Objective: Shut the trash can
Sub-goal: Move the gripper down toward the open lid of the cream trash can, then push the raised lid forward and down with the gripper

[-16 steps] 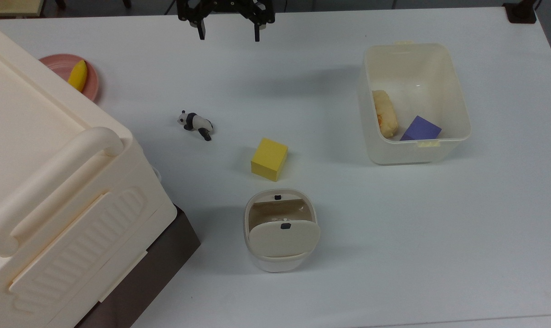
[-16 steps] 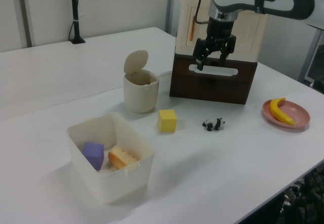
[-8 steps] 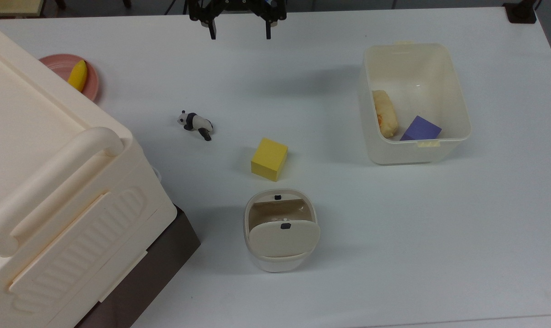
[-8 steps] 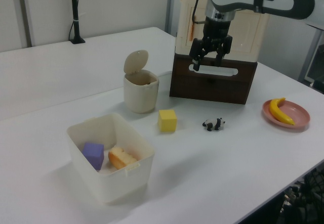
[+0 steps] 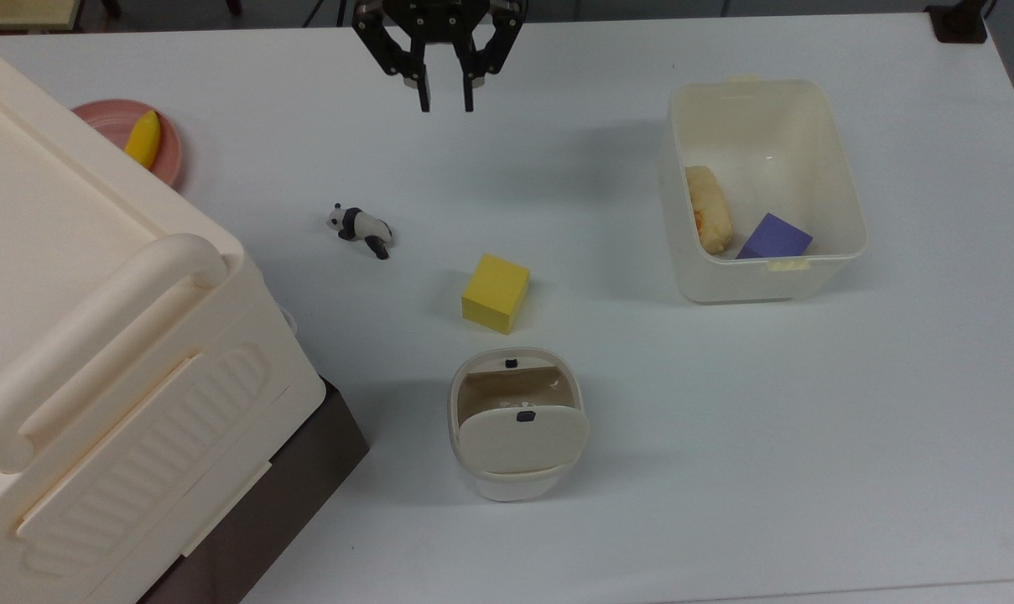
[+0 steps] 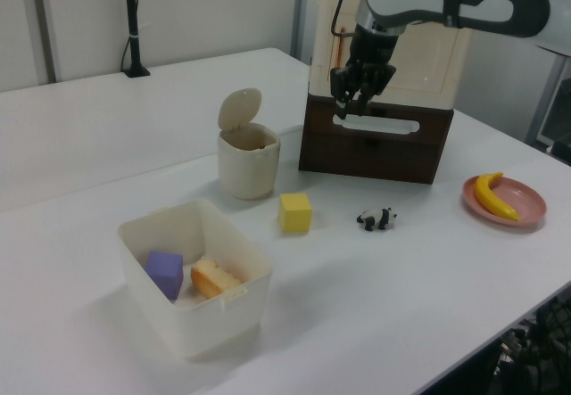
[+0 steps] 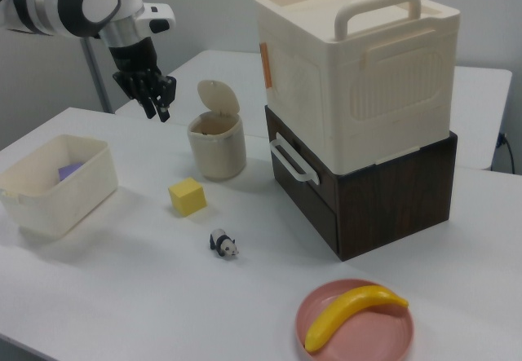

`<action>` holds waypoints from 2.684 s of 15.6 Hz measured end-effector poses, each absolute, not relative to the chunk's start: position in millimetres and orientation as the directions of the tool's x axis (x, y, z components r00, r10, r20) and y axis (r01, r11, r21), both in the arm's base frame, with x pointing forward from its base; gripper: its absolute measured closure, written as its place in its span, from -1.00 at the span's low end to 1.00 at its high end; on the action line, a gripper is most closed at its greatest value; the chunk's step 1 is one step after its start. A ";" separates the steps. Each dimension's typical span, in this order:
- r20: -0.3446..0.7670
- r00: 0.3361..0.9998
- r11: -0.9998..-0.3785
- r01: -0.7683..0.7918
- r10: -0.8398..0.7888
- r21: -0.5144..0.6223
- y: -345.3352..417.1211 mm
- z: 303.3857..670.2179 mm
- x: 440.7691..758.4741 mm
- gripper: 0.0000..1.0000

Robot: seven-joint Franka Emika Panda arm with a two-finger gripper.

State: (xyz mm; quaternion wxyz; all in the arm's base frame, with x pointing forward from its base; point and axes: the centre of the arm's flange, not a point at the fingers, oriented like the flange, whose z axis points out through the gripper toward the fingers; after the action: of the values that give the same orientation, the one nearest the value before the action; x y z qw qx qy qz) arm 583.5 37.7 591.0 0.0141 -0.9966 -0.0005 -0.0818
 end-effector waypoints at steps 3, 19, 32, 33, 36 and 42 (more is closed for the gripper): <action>0.168 0.986 -0.999 0.002 -0.004 -0.036 38.3 590.4 584.3 0.97; 0.619 0.784 -0.993 0.100 0.039 -0.065 79.9 583.8 699.4 0.98; 0.752 0.657 -0.992 0.120 0.047 -0.043 85.9 547.5 749.9 0.98; 0.753 0.657 -0.992 0.121 0.052 -0.037 85.9 544.3 753.2 0.98; 0.760 0.646 -0.992 0.123 0.064 -0.021 85.3 533.6 761.1 0.98; 0.745 0.657 -0.990 0.139 0.116 0.031 88.0 505.7 768.9 0.98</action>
State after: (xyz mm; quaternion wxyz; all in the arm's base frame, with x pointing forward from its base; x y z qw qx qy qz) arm 768.9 88.0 505.7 0.0145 -0.9100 -0.0701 -0.4084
